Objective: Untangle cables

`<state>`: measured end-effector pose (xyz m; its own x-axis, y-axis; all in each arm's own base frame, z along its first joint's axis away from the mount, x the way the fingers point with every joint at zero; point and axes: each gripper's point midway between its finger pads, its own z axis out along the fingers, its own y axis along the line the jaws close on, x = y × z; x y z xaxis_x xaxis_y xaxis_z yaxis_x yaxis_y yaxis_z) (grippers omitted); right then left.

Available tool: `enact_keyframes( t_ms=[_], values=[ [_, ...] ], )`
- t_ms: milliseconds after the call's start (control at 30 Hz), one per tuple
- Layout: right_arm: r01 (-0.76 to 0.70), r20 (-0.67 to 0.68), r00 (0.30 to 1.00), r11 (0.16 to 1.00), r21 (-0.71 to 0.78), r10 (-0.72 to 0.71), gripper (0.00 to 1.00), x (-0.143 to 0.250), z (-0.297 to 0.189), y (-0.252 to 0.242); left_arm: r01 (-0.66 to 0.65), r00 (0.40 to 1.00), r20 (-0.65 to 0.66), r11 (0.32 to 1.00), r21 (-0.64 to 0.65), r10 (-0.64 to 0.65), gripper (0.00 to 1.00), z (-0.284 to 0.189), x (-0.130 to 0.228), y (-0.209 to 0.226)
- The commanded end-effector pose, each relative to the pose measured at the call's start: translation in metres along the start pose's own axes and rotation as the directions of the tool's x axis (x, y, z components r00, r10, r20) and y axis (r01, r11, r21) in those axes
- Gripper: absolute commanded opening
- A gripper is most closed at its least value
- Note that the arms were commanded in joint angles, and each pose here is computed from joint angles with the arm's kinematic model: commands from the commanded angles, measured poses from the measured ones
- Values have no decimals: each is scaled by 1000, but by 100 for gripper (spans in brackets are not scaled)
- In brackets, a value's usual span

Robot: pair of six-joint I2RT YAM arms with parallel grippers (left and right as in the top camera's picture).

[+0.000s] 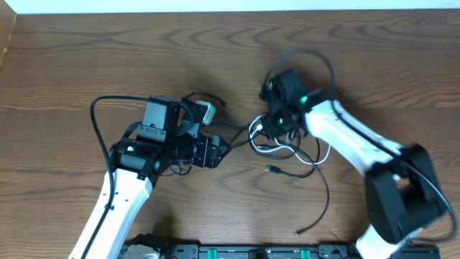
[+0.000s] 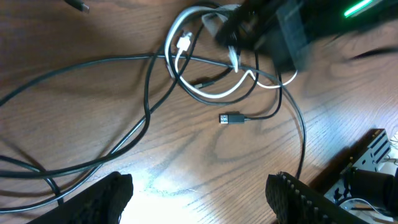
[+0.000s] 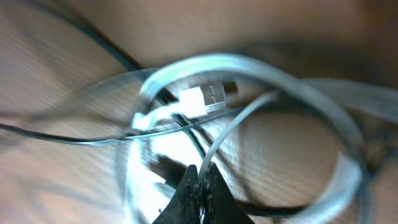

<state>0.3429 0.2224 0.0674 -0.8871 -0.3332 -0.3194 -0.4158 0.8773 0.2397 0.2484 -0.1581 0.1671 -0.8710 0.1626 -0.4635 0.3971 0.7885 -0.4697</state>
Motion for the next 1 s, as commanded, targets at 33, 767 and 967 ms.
enact_keyframes(
  t_ms=[33, 767, 967],
  values=[
    [50, 315, 948, 999, -17, -42, 1, -80, -118, 25, -12, 1000, 8, 1000, -4, 12, 75, -2, -2, -1],
    [148, 925, 353, 984, 98, -145, 1, -113, -498, 71, -11, 1000, 7, 1000, -5, 11, 75, -2, -2, -1],
    [81, 837, 531, 991, 107, -134, 17, -98, -454, 42, -12, 1000, 8, 1000, -5, 12, 75, -2, -2, -1]
  ],
)
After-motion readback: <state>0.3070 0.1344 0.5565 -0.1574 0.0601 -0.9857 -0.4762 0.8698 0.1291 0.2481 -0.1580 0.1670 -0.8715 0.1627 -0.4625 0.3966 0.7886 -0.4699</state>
